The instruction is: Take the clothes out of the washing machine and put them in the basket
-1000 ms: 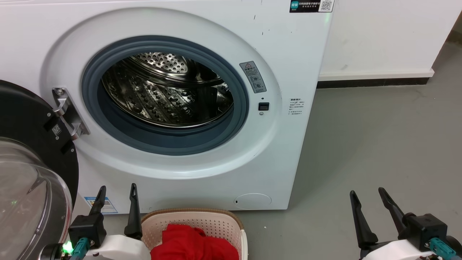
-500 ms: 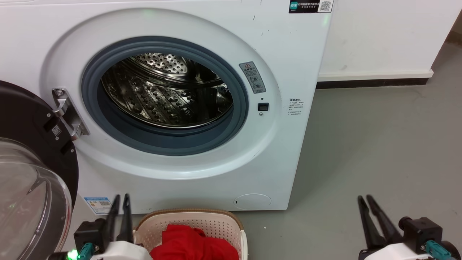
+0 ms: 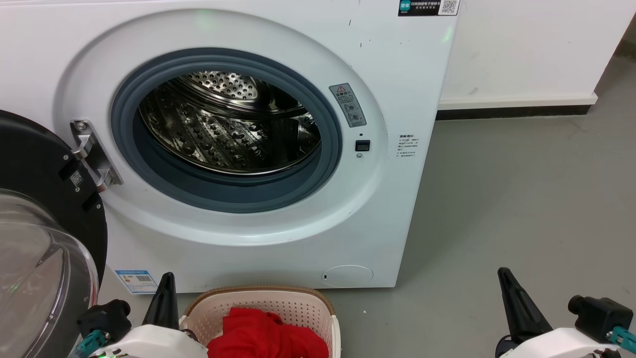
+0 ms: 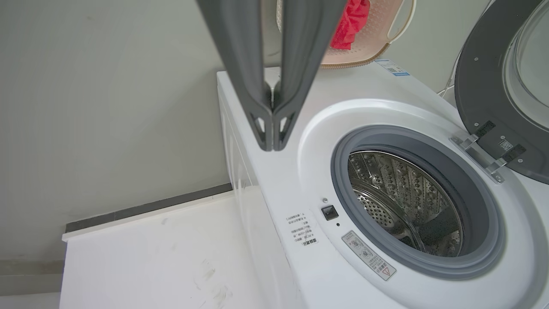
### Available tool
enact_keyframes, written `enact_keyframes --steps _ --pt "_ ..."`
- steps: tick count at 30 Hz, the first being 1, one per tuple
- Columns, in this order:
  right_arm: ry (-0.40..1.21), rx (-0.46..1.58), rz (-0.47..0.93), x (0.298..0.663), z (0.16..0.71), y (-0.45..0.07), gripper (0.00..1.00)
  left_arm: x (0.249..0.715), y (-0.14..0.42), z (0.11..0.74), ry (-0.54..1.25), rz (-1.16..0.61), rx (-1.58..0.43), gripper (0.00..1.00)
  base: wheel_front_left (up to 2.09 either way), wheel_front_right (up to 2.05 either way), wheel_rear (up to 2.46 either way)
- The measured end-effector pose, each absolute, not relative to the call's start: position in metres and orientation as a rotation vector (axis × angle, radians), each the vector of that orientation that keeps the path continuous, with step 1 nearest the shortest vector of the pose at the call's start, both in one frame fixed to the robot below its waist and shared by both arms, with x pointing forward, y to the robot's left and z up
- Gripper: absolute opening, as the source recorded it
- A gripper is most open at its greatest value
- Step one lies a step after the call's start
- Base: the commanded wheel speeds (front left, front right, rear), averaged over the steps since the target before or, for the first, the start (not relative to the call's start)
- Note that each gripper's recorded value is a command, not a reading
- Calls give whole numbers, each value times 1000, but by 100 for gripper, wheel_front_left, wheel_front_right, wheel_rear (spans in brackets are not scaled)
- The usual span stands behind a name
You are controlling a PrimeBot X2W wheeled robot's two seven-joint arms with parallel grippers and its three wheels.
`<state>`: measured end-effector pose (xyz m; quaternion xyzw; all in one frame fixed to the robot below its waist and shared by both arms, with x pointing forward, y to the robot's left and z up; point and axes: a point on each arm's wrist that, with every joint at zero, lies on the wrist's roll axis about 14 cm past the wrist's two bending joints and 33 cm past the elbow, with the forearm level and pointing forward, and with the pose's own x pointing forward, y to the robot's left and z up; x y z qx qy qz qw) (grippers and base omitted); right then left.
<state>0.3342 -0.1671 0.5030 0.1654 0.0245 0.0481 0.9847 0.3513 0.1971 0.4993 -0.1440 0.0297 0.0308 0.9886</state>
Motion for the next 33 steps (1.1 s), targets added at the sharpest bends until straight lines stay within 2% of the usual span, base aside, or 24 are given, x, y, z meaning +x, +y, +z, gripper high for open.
enact_keyframes --steps 33 --pt "43 838 51 355 505 -180 0 366 196 493 96 58 -816 0 0 0 0"
